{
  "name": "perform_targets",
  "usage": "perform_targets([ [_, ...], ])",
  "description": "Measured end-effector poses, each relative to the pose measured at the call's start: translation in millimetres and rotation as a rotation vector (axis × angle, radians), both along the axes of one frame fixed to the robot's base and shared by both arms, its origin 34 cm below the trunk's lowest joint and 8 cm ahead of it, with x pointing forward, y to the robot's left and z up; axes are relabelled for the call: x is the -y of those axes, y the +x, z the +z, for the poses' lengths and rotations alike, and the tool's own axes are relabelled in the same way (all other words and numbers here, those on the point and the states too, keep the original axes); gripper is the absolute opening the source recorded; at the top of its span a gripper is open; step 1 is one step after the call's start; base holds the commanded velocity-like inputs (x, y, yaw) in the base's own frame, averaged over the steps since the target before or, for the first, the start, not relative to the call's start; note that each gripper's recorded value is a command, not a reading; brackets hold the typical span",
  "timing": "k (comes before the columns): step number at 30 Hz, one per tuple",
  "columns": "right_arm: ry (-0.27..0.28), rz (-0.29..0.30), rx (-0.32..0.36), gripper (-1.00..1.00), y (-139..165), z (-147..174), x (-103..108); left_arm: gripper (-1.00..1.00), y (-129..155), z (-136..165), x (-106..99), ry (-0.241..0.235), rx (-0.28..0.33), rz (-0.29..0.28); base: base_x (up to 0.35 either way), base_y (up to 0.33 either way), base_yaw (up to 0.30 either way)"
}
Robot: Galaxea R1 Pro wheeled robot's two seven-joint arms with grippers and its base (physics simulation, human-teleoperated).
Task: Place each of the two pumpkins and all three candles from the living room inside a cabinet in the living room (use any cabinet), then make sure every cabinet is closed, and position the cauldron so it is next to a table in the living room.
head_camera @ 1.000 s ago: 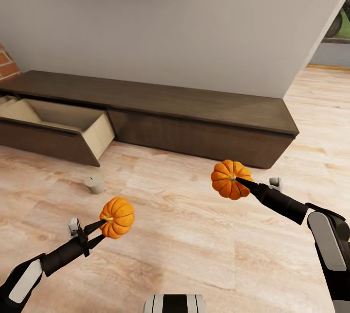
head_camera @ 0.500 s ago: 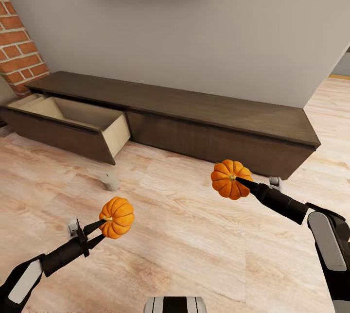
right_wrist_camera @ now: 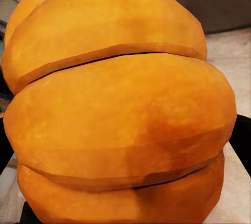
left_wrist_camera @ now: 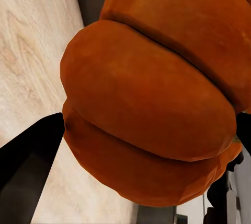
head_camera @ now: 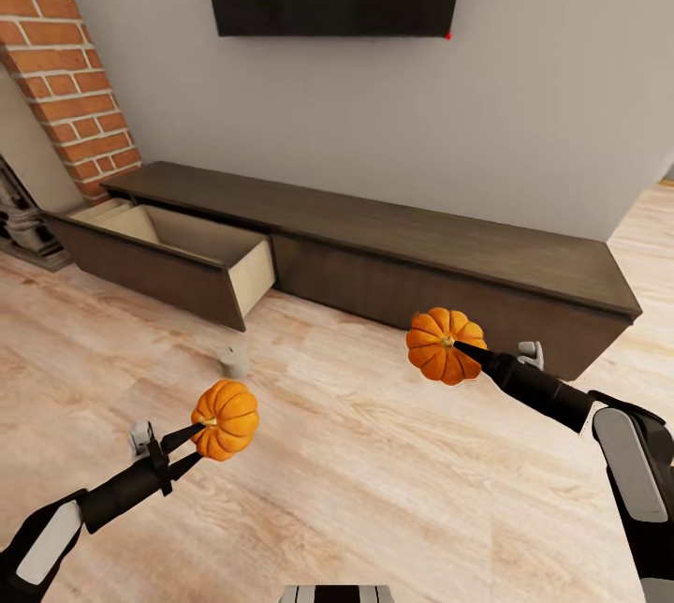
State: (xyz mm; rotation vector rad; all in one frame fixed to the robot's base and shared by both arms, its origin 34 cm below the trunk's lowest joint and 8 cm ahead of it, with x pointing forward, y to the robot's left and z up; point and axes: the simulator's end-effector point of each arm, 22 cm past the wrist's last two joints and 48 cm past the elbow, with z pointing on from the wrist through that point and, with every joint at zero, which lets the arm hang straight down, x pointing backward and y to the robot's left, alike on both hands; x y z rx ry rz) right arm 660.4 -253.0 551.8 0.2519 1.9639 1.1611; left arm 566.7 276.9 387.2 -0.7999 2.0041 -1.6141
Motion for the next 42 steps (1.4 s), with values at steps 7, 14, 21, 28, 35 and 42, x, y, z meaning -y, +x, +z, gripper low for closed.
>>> perform_targets([
  [7,-0.001,0.000,0.037,-1.00,-2,22,0,-1.00,4,19,1,0.000,0.037,-0.001,0.000,0.000,0.166],
  [14,0.000,0.001,0.075,-1.00,-6,45,0,-1.00,7,38,1,-0.001,0.075,-0.001,0.000,0.000,0.170],
  [21,0.000,0.000,0.114,-1.00,-10,67,0,-1.00,10,58,1,0.000,0.114,-0.002,0.000,0.000,0.171],
  [28,-0.002,0.001,0.136,-1.00,-12,80,-1,-1.00,11,69,0,0.001,0.137,0.000,0.000,0.000,0.172],
  [35,-0.003,0.000,0.144,-1.00,-13,85,0,-1.00,11,73,0,0.003,0.146,-0.001,0.000,0.003,0.173],
  [42,-0.006,-0.002,0.152,-1.00,-14,89,0,-1.00,12,78,0,0.005,0.156,-0.001,-0.074,0.185,0.179],
])
